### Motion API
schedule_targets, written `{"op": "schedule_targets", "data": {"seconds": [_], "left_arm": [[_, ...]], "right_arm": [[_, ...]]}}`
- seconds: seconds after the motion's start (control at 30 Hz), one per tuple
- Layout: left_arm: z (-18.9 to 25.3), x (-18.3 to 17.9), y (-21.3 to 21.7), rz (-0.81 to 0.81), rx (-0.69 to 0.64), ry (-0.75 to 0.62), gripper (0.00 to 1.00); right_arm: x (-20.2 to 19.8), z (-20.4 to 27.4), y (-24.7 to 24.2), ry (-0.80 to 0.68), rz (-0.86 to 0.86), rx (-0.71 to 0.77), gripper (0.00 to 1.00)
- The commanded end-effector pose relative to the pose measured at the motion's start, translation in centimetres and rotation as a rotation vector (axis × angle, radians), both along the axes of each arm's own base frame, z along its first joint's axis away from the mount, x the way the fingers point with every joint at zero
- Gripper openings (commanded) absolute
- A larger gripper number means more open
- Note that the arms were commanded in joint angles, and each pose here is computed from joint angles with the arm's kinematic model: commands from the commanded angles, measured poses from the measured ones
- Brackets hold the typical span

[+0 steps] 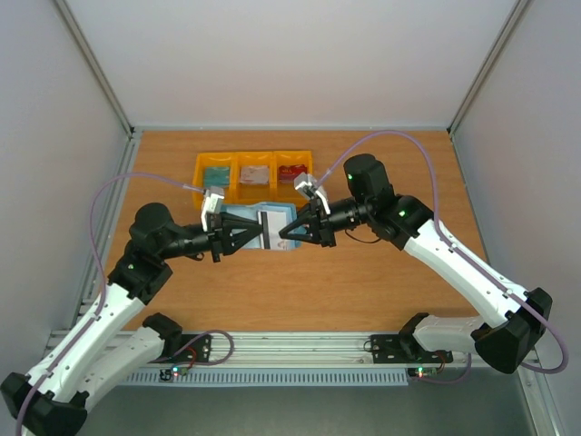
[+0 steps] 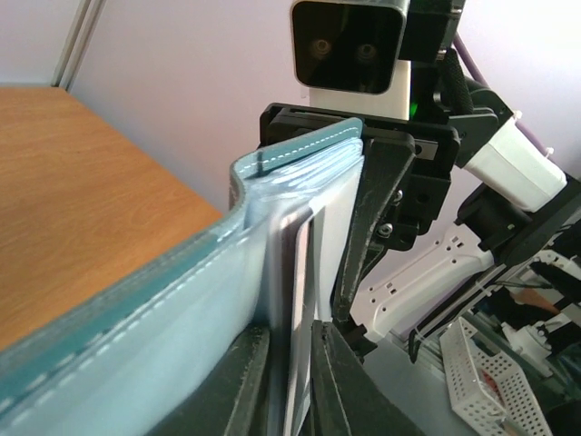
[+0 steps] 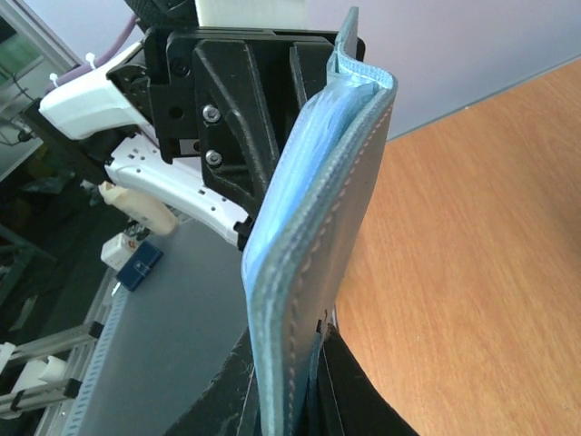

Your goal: Take the credit cards out of the card holder

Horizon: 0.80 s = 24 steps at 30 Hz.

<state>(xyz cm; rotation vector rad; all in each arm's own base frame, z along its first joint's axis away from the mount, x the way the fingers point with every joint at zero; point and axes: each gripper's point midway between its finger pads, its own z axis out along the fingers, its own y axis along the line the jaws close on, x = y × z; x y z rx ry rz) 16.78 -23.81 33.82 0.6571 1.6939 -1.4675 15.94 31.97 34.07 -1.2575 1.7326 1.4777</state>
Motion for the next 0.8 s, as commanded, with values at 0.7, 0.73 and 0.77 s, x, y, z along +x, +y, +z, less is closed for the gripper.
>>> {"op": "schedule_targets", "data": {"seconds": [0.7,0.73,0.77], "left_arm": [[0.9,-0.9,-0.9,-0.068,0.03,-0.057,0.0],[0.7,-0.6,-0.7,-0.046,0.036,-0.054,0.0],[0.5,-0.4,-0.5,-0.034,0.04,-0.052,0.0]], "right_arm": [[0.4,3.9,2.1,-0.154,0.056,0.117,0.17],[0.4,3.6,1.8,-0.138,0.054,0.116,0.22],[0.6,3.3,1.5,-0.121,0.05,0.118,0.25]]}}
